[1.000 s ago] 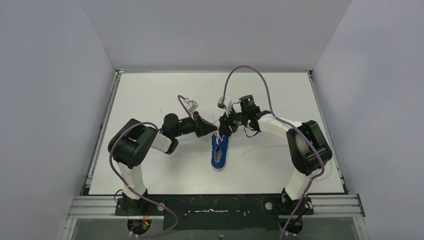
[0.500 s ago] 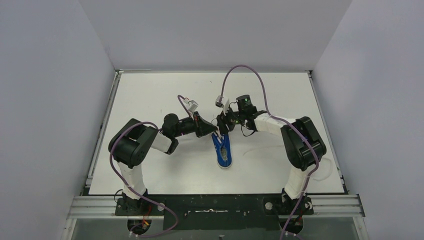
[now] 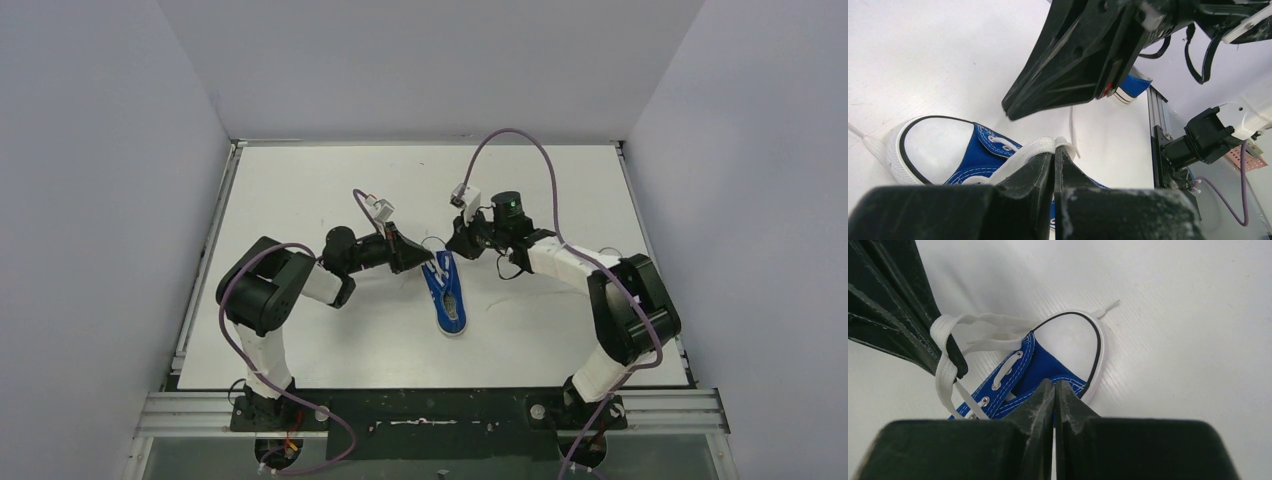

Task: Tie the shoes
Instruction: Move the shoe to the center of the board.

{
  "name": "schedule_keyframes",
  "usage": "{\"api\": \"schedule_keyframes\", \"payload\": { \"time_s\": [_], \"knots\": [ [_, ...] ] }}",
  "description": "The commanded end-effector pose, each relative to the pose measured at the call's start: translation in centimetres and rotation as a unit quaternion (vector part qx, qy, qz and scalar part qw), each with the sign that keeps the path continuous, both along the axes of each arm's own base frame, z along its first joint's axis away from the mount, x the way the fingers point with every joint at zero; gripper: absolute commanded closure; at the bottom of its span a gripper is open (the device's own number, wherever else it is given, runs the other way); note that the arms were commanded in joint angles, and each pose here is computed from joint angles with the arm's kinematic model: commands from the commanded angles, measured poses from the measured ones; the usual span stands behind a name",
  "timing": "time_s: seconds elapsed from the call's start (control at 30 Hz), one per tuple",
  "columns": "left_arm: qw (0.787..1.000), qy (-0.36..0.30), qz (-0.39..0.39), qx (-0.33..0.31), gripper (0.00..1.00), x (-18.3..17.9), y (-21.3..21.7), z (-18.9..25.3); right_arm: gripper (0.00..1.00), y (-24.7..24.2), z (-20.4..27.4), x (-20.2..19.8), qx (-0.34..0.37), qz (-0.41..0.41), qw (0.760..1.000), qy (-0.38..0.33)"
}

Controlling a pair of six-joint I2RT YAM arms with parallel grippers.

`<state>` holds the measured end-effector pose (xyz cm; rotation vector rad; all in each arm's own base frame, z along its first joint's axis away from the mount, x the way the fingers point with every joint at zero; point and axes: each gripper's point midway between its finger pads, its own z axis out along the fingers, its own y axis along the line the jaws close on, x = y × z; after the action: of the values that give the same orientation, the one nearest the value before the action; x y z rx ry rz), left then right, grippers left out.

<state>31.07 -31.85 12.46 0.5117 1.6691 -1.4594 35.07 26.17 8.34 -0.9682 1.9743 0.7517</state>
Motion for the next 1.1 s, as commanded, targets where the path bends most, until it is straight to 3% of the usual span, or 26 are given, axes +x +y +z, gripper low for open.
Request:
{"api": "schedule_keyframes", "payload": {
  "time_s": [0.0, 0.03, 0.1, 0.17, 0.37, 0.53, 1.07],
  "knots": [
    [0.998, -0.052, -0.009, -0.029, 1.00, 0.6, -0.1, 2.6, 0.92, -0.1, 3.4, 0.9, 0.031, 0.011, 0.998, -0.044],
    [0.998, -0.055, -0.014, -0.030, 1.00, 0.5, -0.2, 2.7, 0.73, 0.2, 3.3, 0.9, 0.032, 0.020, 0.998, -0.041],
    [0.997, -0.064, -0.026, -0.029, 1.00, 0.3, -0.3, 3.0, 0.48, 0.8, 3.7, 1.7, 0.052, 0.018, 0.997, -0.053],
    [0.997, -0.072, -0.030, -0.028, 1.00, 0.4, -0.3, 3.0, 0.40, 1.6, 3.9, 2.4, 0.069, 0.030, 0.995, -0.061],
    [0.994, -0.091, -0.058, -0.033, 1.00, 1.0, -0.7, 3.9, 0.39, 3.3, 4.0, 2.9, 0.102, 0.101, 0.988, -0.056],
    [0.992, -0.099, -0.070, -0.034, 1.00, 1.7, -0.8, 4.1, 0.40, 4.4, 3.6, 1.0, 0.125, 0.156, 0.979, -0.047],
    [0.991, -0.089, -0.095, -0.036, 1.00, 2.2, -1.0, 3.9, 0.40, 6.3, 2.1, -2.0, 0.175, 0.162, 0.970, -0.040]
  ]
}}
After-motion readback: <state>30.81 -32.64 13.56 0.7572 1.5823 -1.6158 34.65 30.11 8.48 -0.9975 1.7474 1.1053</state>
